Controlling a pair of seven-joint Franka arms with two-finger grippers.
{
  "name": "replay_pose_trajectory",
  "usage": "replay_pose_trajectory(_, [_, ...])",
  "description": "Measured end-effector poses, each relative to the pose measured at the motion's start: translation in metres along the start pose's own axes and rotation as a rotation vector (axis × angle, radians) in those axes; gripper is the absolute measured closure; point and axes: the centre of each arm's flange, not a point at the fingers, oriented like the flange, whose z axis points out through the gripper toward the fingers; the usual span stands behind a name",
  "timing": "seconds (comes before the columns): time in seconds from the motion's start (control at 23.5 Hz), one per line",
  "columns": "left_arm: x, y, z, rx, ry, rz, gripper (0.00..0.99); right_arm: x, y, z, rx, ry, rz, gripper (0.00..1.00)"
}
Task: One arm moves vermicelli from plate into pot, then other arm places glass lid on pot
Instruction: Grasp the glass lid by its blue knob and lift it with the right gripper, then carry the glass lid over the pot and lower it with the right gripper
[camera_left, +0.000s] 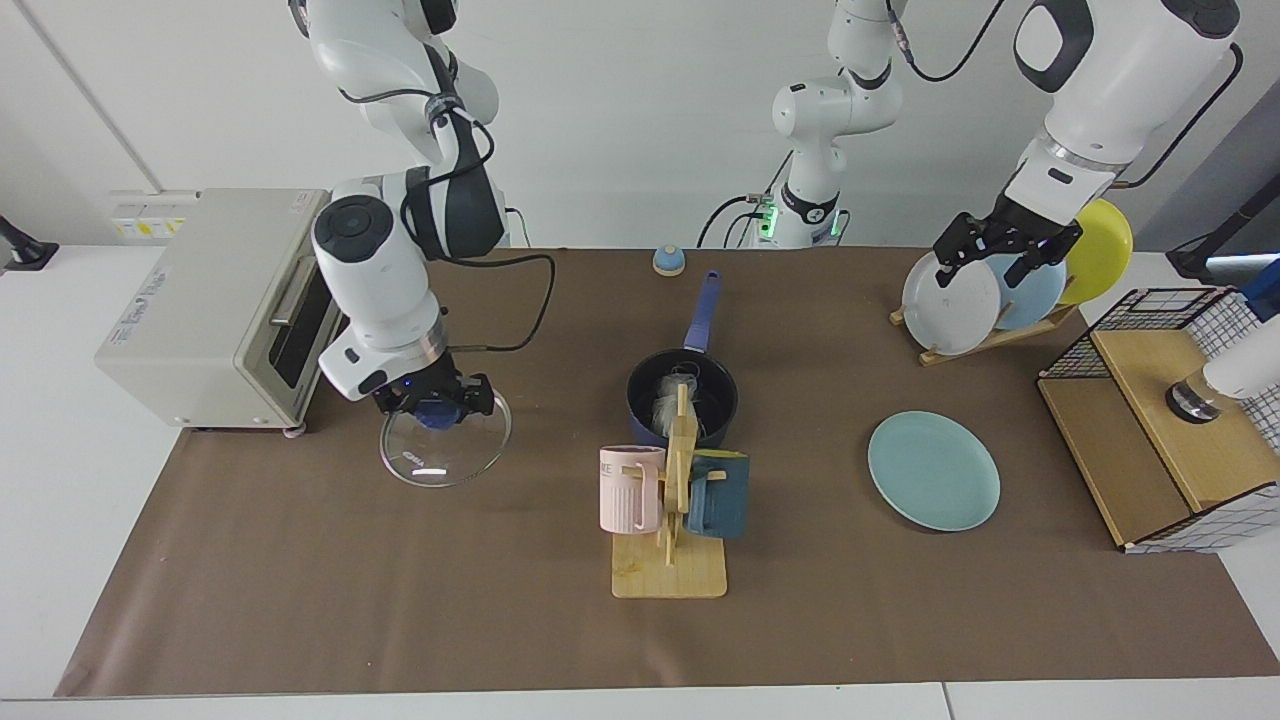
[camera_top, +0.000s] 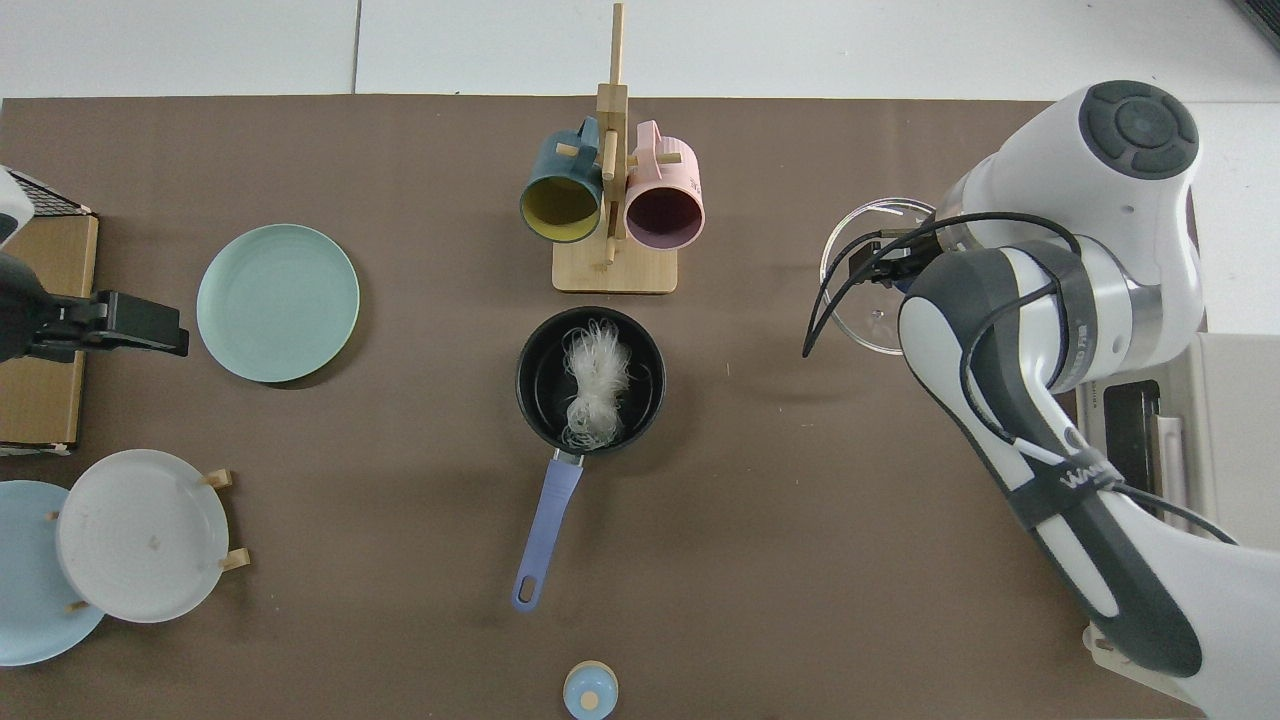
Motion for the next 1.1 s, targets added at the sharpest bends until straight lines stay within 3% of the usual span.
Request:
replay_pose_trajectory(0.55, [0.000, 0.001, 0.000, 0.000, 0.000, 0.002, 0.000, -0.073, -0.137, -0.008, 0.047, -0.031, 0.222, 0.56])
replay_pose_trajectory(1.1, [0.000, 0.002, 0.000, 0.000, 0.001, 0.003, 0.000, -0.105, -0.245, 0.019, -0.021, 0.024, 0.338, 0.56])
